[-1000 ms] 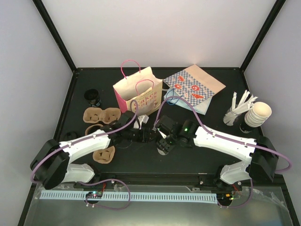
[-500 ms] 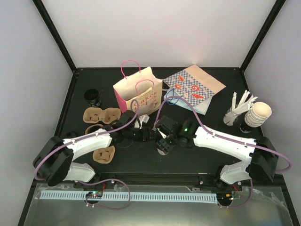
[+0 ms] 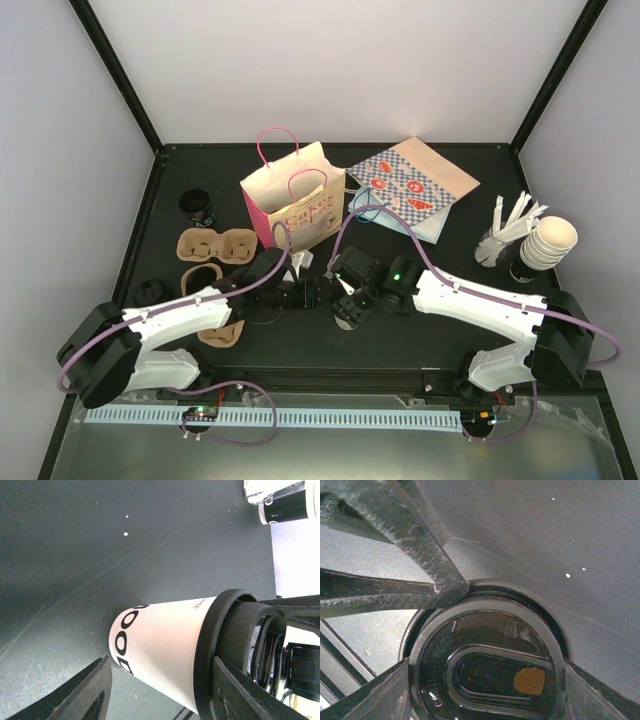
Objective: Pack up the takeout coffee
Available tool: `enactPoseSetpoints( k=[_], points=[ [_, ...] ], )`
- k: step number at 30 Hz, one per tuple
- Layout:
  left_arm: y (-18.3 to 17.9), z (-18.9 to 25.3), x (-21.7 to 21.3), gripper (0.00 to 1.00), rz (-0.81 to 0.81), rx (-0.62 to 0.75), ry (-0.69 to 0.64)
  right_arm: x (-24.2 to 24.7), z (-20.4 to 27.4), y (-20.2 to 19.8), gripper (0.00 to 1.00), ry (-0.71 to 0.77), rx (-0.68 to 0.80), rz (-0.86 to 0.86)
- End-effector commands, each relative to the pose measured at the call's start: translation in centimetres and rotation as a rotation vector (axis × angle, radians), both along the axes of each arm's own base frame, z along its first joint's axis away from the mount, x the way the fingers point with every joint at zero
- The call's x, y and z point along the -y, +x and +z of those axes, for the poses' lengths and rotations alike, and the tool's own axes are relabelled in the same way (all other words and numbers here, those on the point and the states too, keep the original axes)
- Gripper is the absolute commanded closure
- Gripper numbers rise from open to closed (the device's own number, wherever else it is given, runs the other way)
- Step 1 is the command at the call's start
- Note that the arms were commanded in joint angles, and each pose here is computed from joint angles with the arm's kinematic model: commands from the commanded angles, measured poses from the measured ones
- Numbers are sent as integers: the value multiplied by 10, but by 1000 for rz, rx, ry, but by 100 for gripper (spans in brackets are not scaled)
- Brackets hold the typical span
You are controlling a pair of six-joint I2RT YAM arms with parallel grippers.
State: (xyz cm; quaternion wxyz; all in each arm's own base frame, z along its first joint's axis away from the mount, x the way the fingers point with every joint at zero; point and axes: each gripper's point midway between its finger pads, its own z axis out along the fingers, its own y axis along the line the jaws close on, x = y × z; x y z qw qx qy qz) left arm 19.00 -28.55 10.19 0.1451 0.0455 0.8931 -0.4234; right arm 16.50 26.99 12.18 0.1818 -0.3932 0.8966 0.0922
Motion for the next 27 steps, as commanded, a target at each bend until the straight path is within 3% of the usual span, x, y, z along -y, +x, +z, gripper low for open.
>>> enactPoseSetpoints(
  k=[1, 14, 21, 27],
  points=[
    [-42, -20, -3, 43, -87, -121, 43, 11, -35, -20, 28, -67, -124, -32],
    [-64, -14, -1, 45, -131, -157, 16, 10, -34, -19, 28, -60, -121, -40],
    [-66, -7, 4, 54, -147, -158, -17, 8, -33, -19, 28, -55, -124, -35],
    [-68, -7, 14, 55, -164, -181, -45, 8, -34, -19, 28, -53, -126, -35]
  ],
)
